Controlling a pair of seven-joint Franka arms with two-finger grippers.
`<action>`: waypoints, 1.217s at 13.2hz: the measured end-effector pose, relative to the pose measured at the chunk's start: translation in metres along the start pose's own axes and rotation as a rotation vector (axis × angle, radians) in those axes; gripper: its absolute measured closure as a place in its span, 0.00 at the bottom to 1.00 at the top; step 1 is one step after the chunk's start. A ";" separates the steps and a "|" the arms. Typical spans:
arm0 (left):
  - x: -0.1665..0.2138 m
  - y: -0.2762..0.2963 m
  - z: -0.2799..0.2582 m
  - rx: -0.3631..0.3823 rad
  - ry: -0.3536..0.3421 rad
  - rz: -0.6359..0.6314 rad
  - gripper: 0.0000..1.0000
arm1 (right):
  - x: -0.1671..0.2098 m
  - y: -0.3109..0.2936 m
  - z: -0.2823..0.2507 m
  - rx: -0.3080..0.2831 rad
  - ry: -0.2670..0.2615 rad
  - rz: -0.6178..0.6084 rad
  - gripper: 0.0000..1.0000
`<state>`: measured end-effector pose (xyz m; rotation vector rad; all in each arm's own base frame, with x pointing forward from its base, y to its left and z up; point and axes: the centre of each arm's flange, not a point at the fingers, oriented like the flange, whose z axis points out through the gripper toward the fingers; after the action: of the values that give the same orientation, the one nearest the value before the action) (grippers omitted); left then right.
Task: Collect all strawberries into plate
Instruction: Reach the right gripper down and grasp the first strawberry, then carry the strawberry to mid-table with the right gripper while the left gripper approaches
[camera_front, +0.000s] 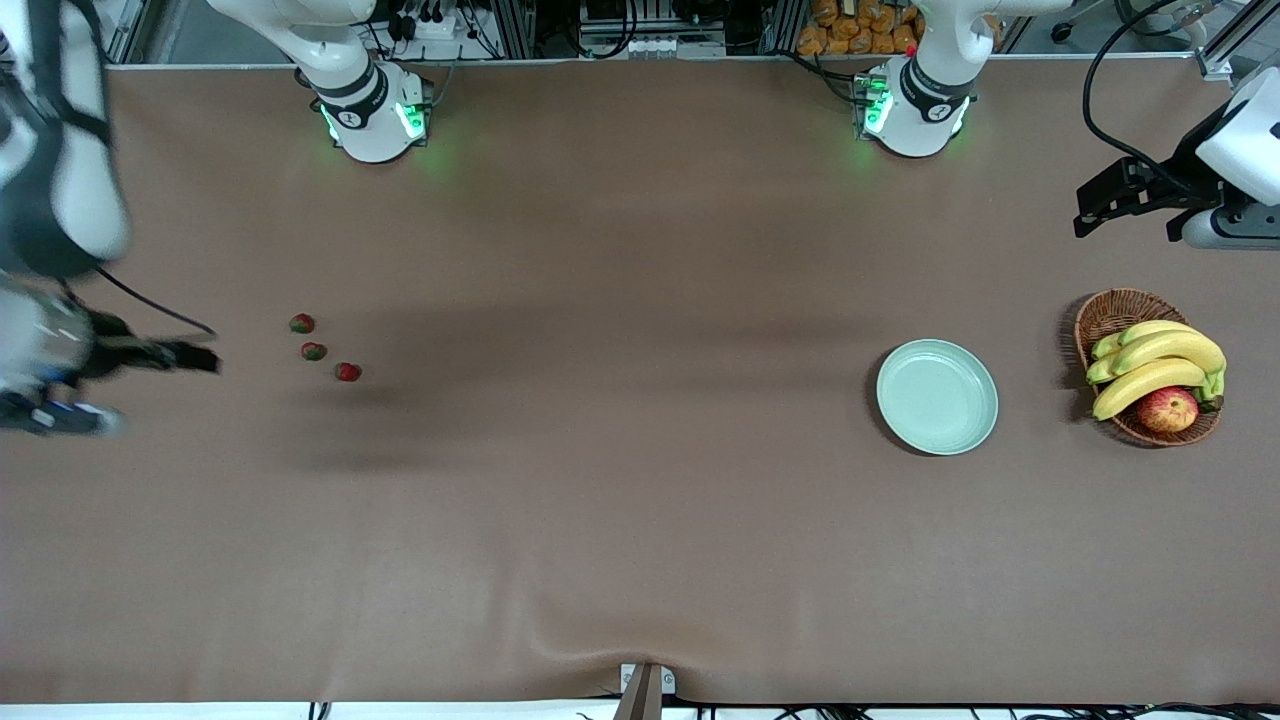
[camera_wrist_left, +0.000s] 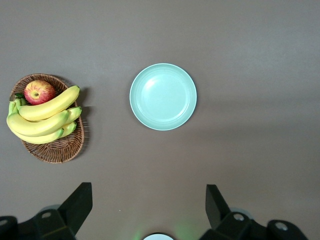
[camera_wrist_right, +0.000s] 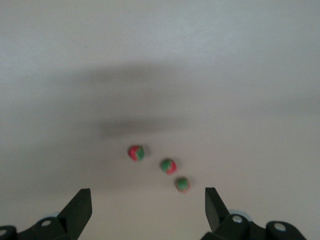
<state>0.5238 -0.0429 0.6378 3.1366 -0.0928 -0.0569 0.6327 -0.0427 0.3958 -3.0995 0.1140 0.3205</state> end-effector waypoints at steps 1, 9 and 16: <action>0.001 0.000 0.001 0.000 0.001 0.000 0.00 | 0.008 -0.008 0.040 0.007 -0.012 -0.008 0.00; 0.008 -0.004 0.010 -0.001 0.002 -0.007 0.00 | -0.001 -0.033 0.204 0.008 -0.183 -0.031 0.00; 0.009 -0.005 0.014 -0.001 0.000 -0.009 0.00 | -0.006 -0.035 0.238 0.005 -0.243 -0.034 0.10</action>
<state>0.5327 -0.0390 0.6236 3.1364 -0.0792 -0.0575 0.5814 0.0004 0.1643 -3.0228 0.0565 0.6887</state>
